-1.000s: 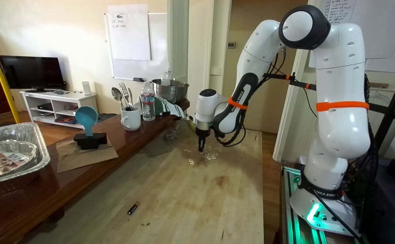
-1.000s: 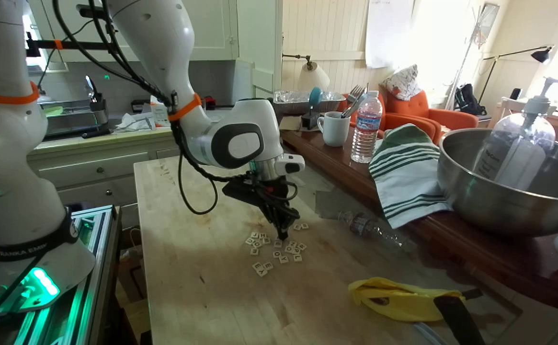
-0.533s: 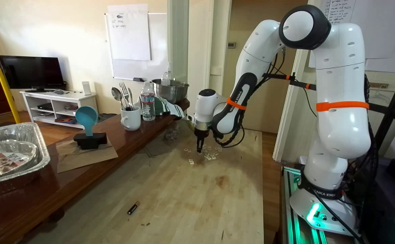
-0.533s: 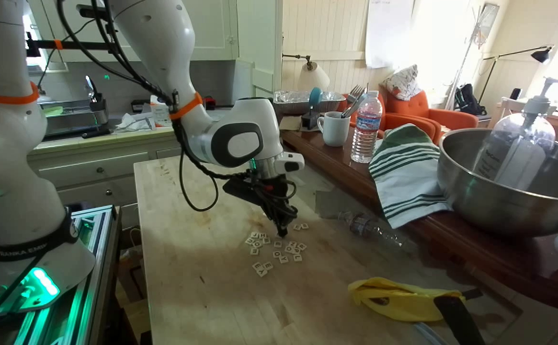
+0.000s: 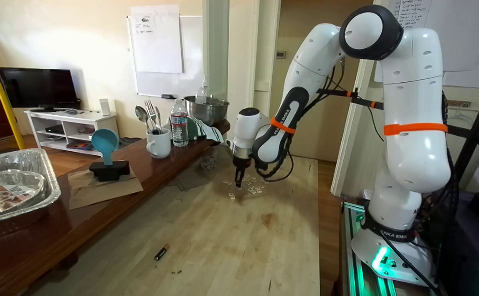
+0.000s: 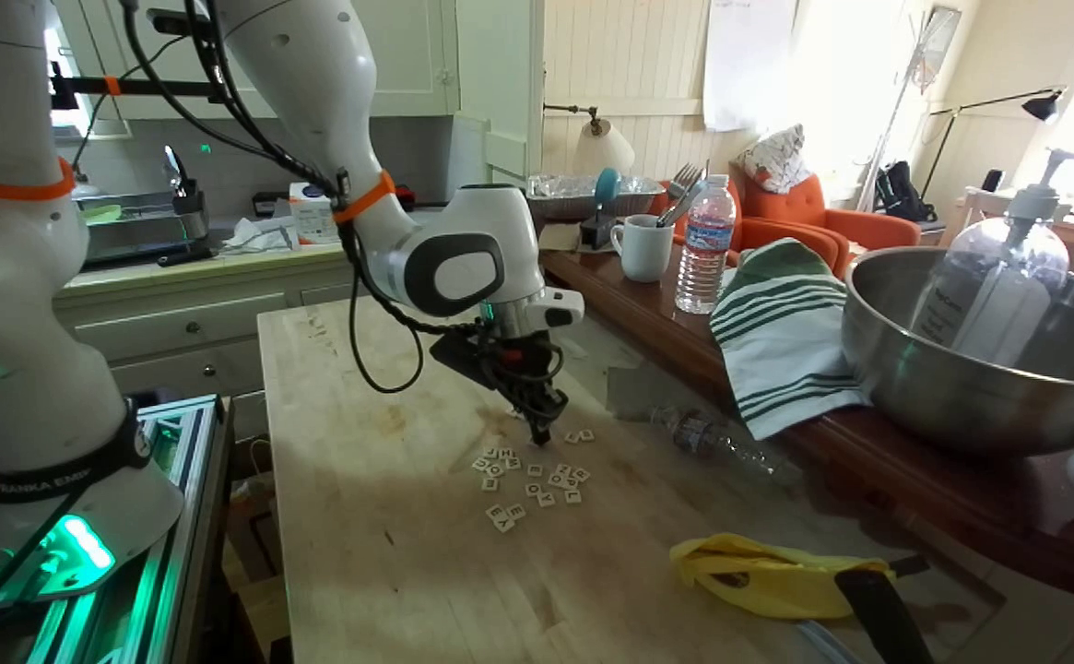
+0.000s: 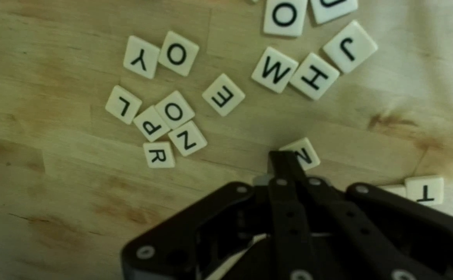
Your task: Spell the word tame using the tile letters
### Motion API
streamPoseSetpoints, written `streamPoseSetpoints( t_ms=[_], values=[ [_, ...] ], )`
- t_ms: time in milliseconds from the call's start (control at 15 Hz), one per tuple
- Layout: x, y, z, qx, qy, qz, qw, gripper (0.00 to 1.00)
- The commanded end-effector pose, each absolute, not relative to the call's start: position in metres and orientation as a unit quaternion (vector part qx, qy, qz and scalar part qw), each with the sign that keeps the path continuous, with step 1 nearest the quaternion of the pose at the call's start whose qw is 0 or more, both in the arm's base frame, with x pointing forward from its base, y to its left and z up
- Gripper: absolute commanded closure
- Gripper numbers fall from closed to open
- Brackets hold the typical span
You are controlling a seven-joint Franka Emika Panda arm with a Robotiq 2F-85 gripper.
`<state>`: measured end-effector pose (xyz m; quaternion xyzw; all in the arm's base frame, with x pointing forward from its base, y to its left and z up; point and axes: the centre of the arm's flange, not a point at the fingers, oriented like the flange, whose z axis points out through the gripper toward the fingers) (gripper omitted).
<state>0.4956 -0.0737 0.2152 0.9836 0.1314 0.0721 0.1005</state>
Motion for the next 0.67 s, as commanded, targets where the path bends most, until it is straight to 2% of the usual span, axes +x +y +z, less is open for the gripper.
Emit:
streamPoseSetpoints(
  t_ms=[0,600],
  values=[
    [0.497,-0.059,0.206,0.988,0.113,0.053,0.087,1.00],
    [0.505,-0.044,0.207,0.992,0.059,0.058,0.091,1.00]
  ],
)
